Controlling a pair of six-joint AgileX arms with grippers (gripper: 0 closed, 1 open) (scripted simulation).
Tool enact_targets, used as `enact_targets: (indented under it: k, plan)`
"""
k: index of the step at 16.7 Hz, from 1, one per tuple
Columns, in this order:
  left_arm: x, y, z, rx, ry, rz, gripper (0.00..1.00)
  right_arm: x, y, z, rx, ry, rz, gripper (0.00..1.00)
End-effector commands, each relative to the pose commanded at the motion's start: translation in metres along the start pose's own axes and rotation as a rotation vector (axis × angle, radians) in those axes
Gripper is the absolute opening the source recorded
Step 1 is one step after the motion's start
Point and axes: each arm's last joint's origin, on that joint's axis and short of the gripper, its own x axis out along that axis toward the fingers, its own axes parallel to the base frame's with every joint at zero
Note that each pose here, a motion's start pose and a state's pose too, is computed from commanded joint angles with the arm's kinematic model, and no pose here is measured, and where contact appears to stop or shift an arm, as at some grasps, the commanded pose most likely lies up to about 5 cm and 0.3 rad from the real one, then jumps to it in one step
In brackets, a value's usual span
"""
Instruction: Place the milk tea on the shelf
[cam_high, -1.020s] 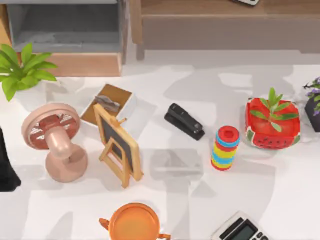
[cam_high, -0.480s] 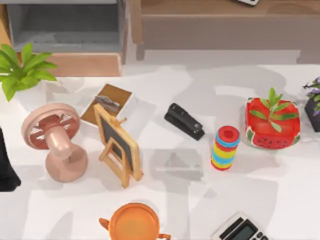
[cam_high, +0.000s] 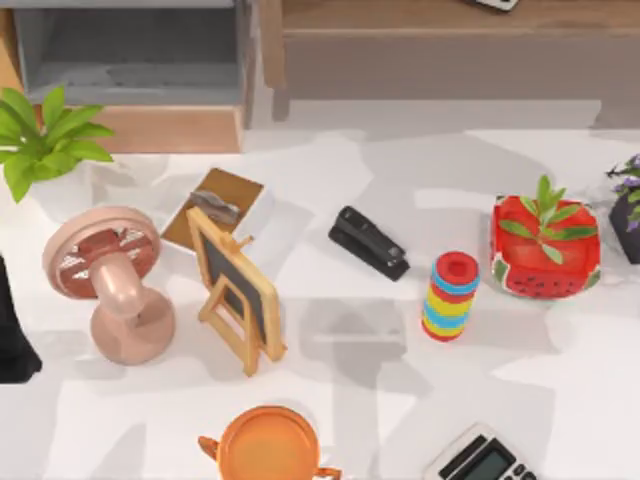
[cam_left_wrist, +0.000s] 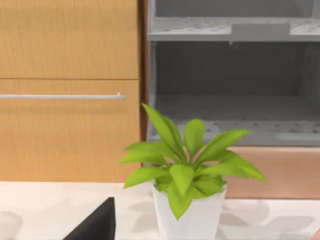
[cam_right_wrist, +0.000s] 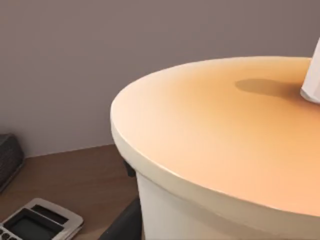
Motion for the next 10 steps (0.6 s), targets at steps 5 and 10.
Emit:
enact_targets:
  k: [5,10]
  plan:
    - [0.0000,0.0000,0.0000,0.000,0.000,0.000,1.00,-0.0047,0.0040,-0.0046,0.052,0.014,0.022,0.00]
    - [0.0000,0.0000,0.0000,0.000,0.000,0.000,1.00,-0.0078,0.0004,-0.0022,0.061,0.001,0.014,0.00]
